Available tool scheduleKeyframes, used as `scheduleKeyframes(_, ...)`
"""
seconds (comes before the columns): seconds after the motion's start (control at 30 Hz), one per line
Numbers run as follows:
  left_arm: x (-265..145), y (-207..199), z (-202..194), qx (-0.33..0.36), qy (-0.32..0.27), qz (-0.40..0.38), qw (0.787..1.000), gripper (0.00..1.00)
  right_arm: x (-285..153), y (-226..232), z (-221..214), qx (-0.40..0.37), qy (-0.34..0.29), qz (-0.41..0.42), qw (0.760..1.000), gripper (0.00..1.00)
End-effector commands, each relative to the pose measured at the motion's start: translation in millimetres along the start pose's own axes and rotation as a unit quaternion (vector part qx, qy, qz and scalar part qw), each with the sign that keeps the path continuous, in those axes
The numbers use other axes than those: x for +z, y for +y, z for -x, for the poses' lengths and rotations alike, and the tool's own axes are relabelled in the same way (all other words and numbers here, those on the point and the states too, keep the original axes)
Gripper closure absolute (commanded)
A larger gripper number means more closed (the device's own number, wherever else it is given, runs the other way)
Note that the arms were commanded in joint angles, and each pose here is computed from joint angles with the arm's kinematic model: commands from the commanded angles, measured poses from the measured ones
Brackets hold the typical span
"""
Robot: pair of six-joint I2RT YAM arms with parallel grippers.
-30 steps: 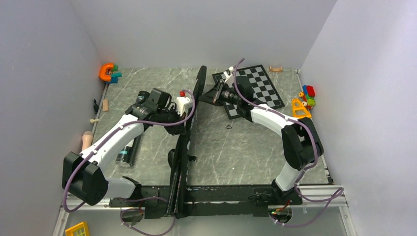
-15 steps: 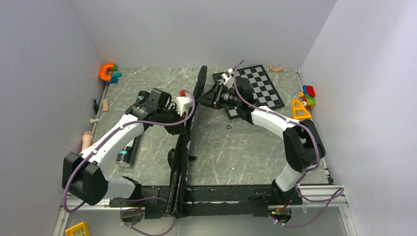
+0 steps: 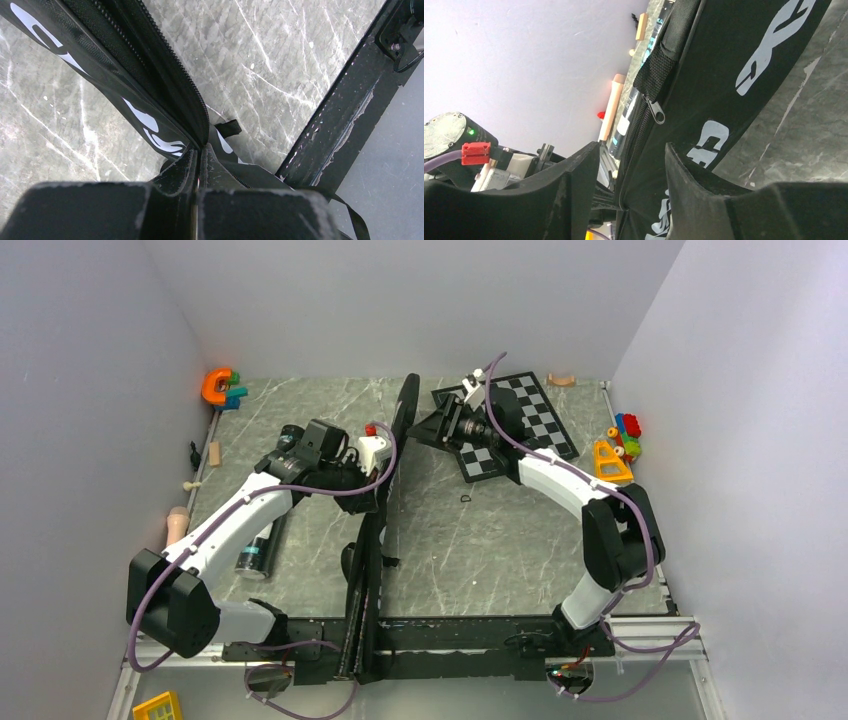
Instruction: Pack up the badminton gear
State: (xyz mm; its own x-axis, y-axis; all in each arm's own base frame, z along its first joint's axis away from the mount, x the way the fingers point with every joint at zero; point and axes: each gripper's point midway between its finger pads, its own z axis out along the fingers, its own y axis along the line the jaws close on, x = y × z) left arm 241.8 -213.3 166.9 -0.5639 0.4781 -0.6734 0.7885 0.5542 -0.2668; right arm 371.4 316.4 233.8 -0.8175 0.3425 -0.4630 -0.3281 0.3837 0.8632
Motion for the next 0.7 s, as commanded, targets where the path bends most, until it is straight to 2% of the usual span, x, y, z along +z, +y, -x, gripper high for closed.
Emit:
scheduleKeyframes(0.0, -16.4, -8.1, 39.4, 0.048, -0.063, -0.008, 0.997, 1.00, 4.1, 23.7, 17.5, -0.027, -0.013, 0.042, 0.999, 0.48)
scheduleKeyframes(0.47, -17.7, -8.2, 39.9, 0.049, -0.064, -0.007, 0.997, 1.00, 11.3, 18.9, 17.4, -0.021, -0.006, 0.050, 0.999, 0.83)
scheduleKeyframes(0.67, -16.3, -8.1, 38.5, 0.048, -0.062, -0.009, 0.997, 1.00, 10.9, 18.9, 16.9, -0.023, -0.004, 0.050, 0.998, 0.83)
